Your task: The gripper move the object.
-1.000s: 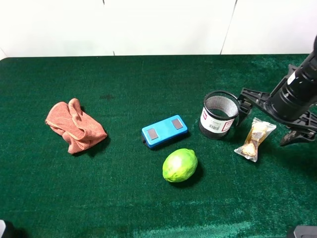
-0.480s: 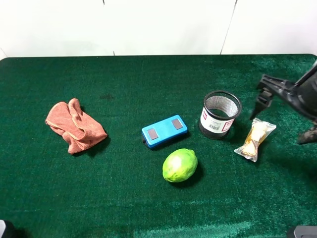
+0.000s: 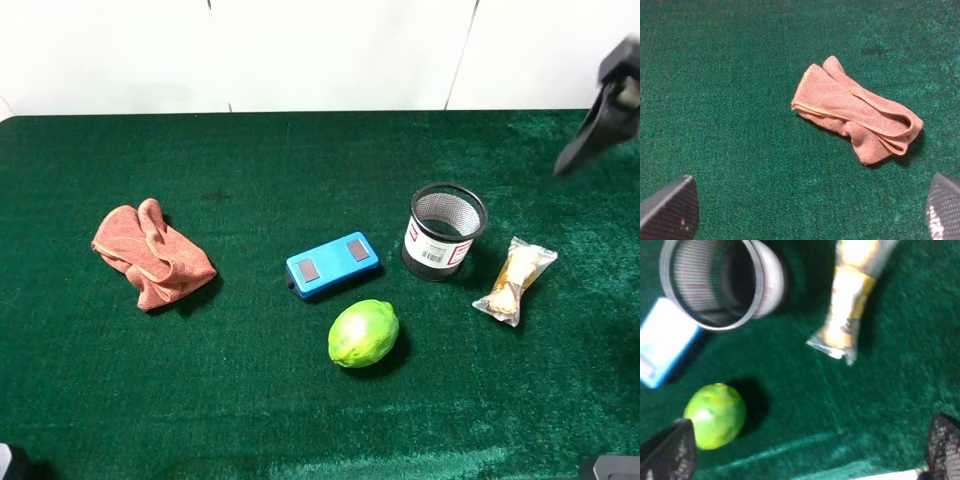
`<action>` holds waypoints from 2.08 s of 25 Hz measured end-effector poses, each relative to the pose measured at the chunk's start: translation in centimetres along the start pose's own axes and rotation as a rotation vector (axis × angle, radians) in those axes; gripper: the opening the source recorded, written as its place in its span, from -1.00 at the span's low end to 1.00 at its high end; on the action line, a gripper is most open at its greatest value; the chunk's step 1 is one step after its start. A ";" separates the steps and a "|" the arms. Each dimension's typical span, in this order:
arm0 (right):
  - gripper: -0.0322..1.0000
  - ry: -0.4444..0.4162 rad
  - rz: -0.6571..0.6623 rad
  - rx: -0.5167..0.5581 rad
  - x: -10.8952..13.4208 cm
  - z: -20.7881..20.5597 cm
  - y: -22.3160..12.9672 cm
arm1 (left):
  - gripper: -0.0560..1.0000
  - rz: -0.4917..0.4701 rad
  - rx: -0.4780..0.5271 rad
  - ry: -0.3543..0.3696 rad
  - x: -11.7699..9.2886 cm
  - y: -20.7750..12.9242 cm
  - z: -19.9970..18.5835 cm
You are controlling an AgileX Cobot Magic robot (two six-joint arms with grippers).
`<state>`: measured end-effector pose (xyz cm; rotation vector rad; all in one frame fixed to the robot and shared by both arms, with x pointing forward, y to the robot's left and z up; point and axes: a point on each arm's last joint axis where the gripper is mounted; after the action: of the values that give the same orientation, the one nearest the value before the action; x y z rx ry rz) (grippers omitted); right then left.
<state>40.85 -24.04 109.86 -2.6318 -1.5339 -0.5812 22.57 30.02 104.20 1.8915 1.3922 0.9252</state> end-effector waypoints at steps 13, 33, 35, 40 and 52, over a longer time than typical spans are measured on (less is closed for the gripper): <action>0.41 0.165 -0.205 -0.080 -0.6 -4.0 -2.2 | 0.84 0.000 0.000 0.000 0.0 0.0 0.0; 0.41 0.088 -0.507 -0.571 -7.2 -10.8 -6.1 | 0.84 0.000 0.000 0.000 0.0 0.0 0.0; 0.41 0.110 -0.501 -0.612 -7.9 -11.5 -6.9 | 0.84 0.000 0.000 0.000 0.0 0.0 0.0; 0.41 0.127 -0.414 -0.767 -10.3 -13.1 -9.6 | 0.84 0.000 0.000 0.000 0.0 0.0 0.0; 0.41 0.133 -0.315 -0.957 -14.2 -7.7 -14.0 | 0.84 0.000 0.000 0.000 0.0 0.0 0.0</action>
<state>20.48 -30.38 110.15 -2.7815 -1.9810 -1.8742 22.57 30.02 104.20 1.8915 1.3922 0.9252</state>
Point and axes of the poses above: a point on each arm's last joint axis where the gripper is mounted, z pointing out along that axis toward the gripper, x along the wrist's bending axis when the last joint is at zero, y = z × x, and after that the axes turned 13 degrees about z, right-handed
